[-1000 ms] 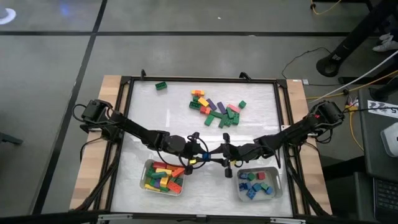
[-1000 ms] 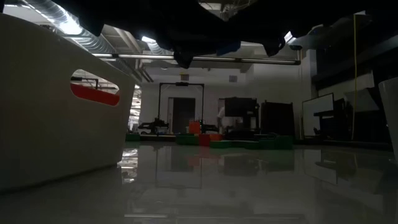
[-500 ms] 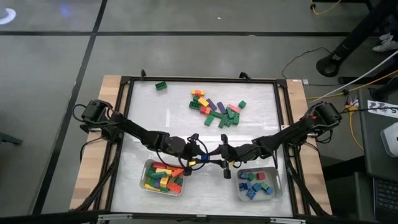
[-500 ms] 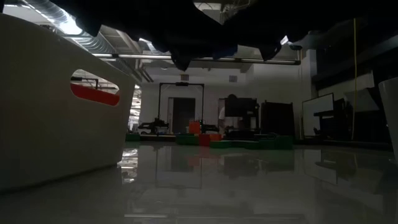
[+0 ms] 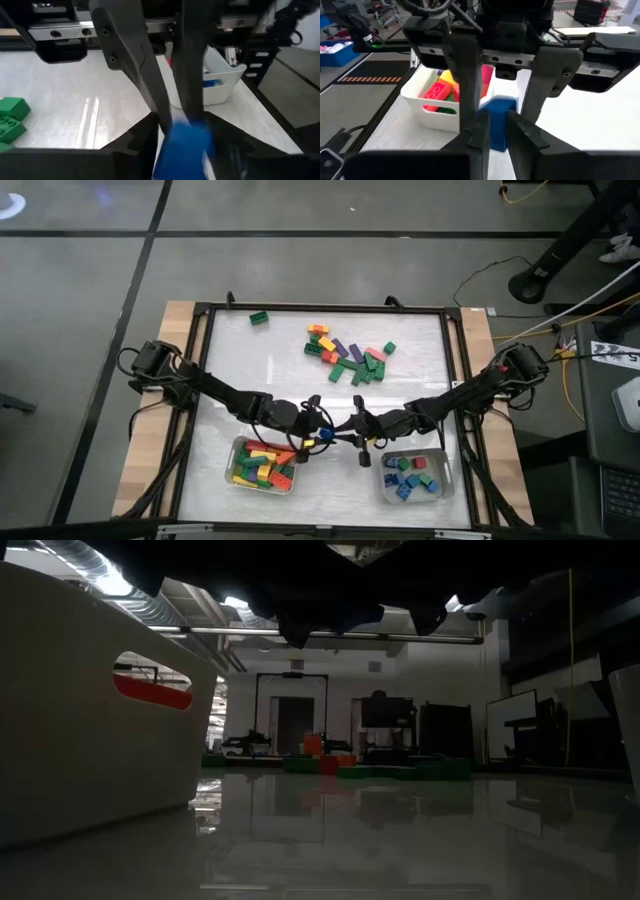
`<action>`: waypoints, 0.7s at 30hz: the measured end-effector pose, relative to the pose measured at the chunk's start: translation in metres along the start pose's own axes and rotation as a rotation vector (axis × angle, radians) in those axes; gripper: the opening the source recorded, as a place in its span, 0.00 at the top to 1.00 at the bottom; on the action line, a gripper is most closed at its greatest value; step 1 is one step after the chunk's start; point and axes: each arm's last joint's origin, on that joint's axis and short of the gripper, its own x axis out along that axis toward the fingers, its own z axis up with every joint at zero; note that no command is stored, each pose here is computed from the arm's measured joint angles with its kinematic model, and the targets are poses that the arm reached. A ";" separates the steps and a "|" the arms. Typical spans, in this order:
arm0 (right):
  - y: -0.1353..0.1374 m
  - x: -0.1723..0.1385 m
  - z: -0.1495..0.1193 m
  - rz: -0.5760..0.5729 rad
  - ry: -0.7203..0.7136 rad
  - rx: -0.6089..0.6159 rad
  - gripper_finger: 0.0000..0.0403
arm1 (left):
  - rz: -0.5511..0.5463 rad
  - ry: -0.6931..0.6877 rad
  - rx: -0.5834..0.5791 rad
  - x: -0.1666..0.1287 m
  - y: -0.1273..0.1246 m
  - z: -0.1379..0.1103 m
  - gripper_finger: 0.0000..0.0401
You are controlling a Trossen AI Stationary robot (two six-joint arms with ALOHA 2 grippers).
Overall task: Sort blocks by size
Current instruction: Put the square blue game piece into the gray bin
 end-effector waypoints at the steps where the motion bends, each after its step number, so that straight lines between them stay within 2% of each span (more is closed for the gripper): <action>1: 0.000 0.000 0.000 -0.003 -0.001 0.001 0.85 | 0.001 -0.001 0.000 0.000 0.000 0.000 0.63; 6: 0.000 0.000 0.000 -0.003 -0.002 0.001 0.90 | -0.002 -0.004 0.002 0.000 0.000 0.001 0.58; 14: -0.001 0.000 0.000 -0.038 0.000 -0.001 0.99 | -0.001 0.003 0.004 0.000 0.000 0.000 0.58; 17: 0.000 0.000 -0.001 0.009 0.011 -0.001 0.97 | -0.001 0.030 0.013 -0.003 0.000 0.001 0.58; 21: 0.002 0.000 -0.005 0.086 0.055 -0.002 0.85 | 0.004 0.106 0.039 -0.016 0.002 0.006 0.58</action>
